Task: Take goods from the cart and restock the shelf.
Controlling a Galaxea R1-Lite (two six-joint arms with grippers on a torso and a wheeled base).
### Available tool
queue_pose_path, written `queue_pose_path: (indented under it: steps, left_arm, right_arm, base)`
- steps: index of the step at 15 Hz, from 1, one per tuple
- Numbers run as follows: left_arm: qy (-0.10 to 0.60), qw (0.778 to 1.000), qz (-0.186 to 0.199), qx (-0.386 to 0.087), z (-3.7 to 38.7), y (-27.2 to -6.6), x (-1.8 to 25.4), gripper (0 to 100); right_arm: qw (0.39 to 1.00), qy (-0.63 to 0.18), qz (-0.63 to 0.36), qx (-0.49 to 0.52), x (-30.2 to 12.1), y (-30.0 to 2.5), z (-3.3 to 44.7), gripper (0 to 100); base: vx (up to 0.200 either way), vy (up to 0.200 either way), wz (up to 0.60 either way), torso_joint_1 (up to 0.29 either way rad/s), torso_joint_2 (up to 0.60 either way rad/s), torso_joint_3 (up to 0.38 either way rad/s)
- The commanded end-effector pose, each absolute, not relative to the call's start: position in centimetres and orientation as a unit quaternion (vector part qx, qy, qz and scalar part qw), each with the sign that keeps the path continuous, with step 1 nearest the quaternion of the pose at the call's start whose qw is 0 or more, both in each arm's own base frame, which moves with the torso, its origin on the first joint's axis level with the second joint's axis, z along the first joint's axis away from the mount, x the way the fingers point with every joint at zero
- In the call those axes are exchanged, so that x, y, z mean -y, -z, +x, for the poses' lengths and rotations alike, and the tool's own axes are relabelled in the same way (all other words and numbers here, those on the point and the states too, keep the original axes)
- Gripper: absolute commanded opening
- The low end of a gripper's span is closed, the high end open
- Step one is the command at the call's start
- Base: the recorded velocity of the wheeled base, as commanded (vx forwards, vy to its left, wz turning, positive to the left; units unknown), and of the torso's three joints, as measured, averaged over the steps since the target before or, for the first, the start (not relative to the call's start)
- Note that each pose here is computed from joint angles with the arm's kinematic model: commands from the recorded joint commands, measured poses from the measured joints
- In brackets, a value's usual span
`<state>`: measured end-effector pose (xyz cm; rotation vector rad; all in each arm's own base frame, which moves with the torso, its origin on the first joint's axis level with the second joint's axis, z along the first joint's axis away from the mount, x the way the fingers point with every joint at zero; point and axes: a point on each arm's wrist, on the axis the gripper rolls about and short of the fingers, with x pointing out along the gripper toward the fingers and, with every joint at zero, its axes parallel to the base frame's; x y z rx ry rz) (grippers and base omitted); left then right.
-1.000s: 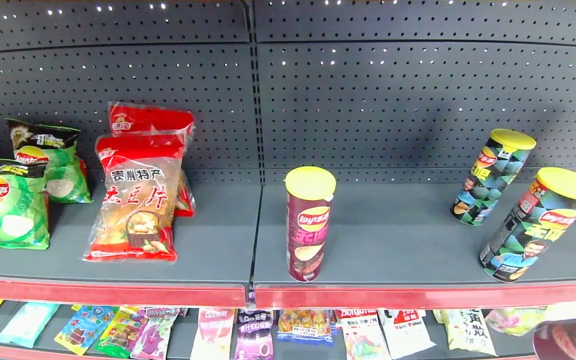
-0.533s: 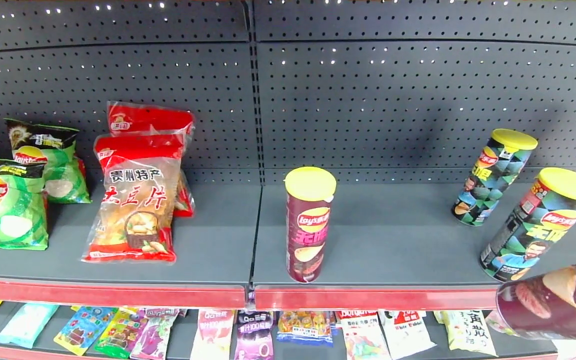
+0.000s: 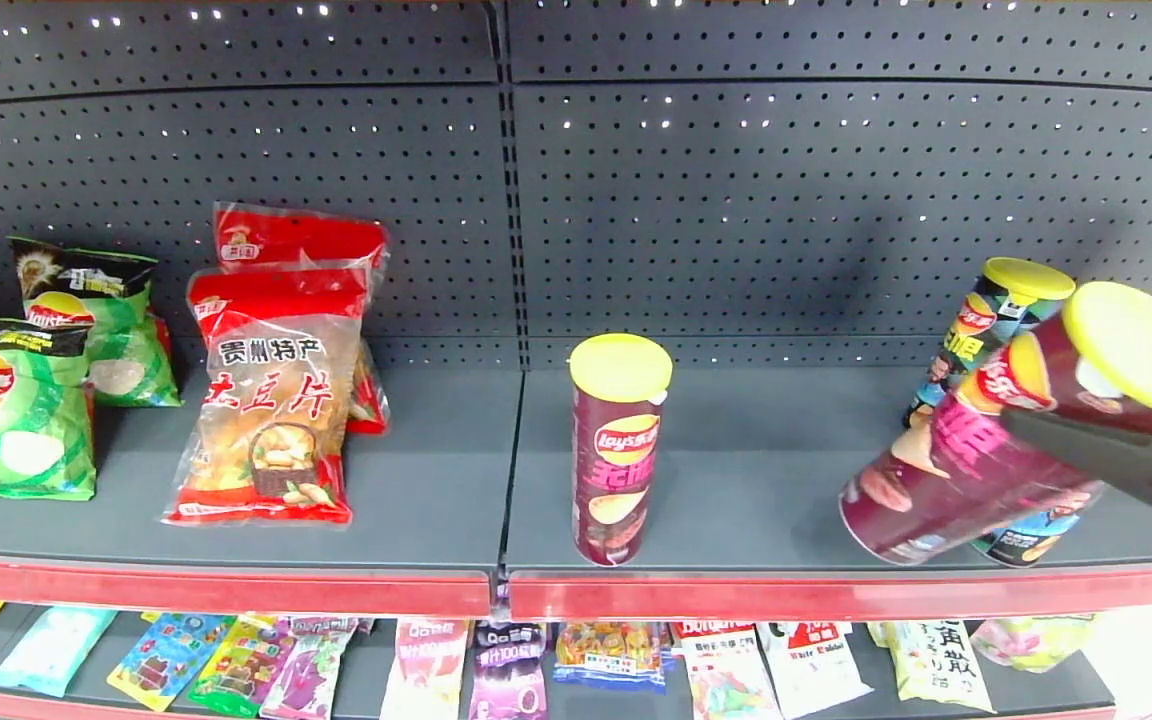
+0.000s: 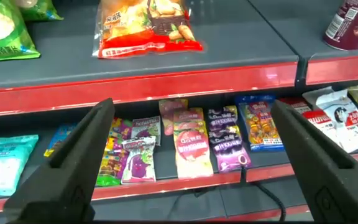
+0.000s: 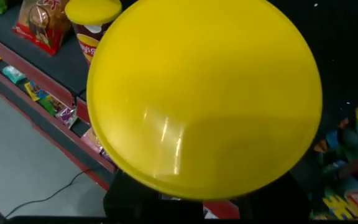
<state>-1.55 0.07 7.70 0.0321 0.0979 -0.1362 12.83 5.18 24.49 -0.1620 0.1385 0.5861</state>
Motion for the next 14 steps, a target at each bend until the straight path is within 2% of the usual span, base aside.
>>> queue_pose_path:
  steps: [1,6,14]
  left_arm:
    - [0.068,0.996,0.016,-0.051,-1.5,-7.7,-0.1,100]
    - [0.068,0.996,0.016,-0.051,-1.5,-7.7,-0.1,100]
    - [0.068,0.996,0.016,-0.051,-1.5,-7.7,-0.1,100]
  right_arm:
    - [0.939,-0.309,-0.099,-0.117,-7.7,-23.9,19.2,0]
    - [0.936,-0.312,-0.099,-0.127,-10.6,-24.4,27.2,0]
    - [0.926,-0.339,-0.1,-0.136,-14.6,-22.8,32.7,0]
  base:
    - [0.0,0.0,0.0,0.0,0.0,0.0]
    - [0.0,0.0,0.0,0.0,0.0,0.0]
    - [0.0,0.0,0.0,0.0,0.0,0.0]
